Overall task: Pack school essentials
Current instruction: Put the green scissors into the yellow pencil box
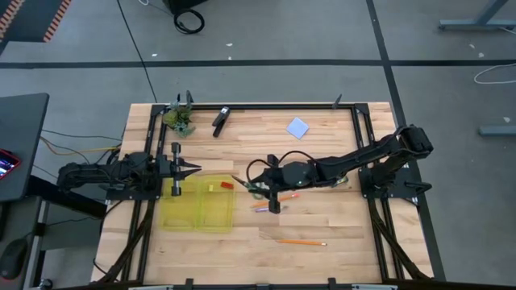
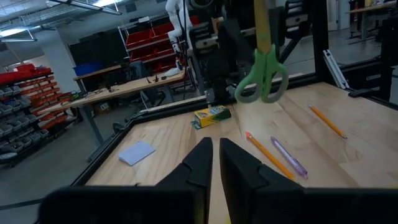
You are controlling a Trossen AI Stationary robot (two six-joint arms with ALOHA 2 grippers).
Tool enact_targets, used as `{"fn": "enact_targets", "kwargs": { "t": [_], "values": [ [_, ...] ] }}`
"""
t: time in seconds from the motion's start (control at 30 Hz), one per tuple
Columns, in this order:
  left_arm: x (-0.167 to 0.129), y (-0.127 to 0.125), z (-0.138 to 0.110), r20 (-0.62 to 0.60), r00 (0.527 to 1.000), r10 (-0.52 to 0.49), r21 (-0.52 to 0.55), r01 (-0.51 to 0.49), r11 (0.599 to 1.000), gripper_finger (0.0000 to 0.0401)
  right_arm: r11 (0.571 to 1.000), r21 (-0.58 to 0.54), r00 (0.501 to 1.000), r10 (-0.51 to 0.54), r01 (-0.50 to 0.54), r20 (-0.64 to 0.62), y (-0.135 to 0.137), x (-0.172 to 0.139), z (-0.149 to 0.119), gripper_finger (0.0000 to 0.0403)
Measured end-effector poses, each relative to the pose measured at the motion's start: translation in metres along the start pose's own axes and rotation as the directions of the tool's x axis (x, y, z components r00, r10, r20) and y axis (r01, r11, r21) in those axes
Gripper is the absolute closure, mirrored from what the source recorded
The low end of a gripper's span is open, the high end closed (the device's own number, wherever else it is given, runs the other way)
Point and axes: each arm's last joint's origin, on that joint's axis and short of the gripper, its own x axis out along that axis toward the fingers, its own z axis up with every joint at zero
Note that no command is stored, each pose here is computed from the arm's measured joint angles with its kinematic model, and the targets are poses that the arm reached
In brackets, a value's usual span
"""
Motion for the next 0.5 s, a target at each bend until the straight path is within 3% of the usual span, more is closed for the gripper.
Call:
{"fn": "enact_targets", "kwargs": {
  "t": [0.1, 0.23, 0.5],
  "values": [
    [0.0, 0.0, 0.0, 0.0, 1.0, 0.0, 0.0, 0.0, 1.0, 0.0369, 1.0, -0.024, 0.999, 0.003, -0.001, 0.053, 0.001, 0.009, 0.001, 0.0266],
    [0.0, 0.0, 0.0, -0.002, 1.0, -0.001, 0.0, 0.001, 1.0, 0.0373, 0.995, -0.097, 0.999, 0.028, -0.025, 0.03, 0.008, 0.038, 0.002, 0.0266],
    [0.0, 0.0, -0.001, -0.01, 1.0, -0.003, 0.001, 0.003, 1.0, 0.0365, 0.962, -0.237, 0.982, 0.164, -0.139, 0.09, 0.026, 0.097, 0.033, 0.0266]
  ]
}}
